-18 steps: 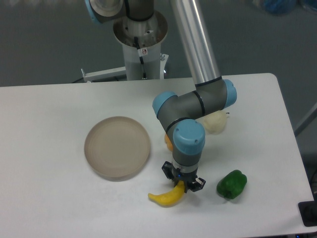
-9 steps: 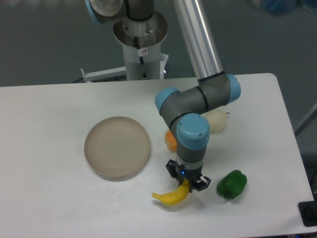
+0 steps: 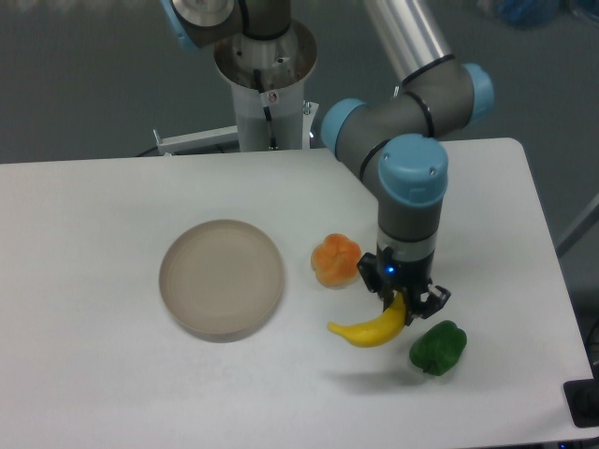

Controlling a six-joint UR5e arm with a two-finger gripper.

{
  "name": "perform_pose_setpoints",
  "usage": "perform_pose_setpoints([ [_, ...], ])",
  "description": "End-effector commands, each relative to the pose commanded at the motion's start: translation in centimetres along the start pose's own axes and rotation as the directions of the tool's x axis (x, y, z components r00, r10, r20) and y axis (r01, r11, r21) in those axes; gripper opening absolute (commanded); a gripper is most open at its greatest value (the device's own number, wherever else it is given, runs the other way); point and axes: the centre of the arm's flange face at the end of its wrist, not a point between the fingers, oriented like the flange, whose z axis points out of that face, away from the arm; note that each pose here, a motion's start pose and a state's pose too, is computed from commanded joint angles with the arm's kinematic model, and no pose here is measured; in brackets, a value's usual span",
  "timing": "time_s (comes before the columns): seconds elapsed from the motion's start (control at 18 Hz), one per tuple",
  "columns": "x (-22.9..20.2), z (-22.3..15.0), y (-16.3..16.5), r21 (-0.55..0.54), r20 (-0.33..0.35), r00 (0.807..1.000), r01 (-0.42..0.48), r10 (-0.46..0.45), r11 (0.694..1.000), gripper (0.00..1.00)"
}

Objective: Pick up the banana from the table
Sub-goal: 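Lift the banana and carry it toward the green pepper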

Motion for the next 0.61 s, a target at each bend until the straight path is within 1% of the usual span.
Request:
perform_pose_setpoints([
  [0.17,-0.3,-0.8,0.47,-0.003,0.012,1.0,-0.026,0.026,1.0,0.39],
  [0.61,-0.59,-0.9,0.52,-0.014,0.025,0.999,-0.028,0.028,1.0,0.39],
])
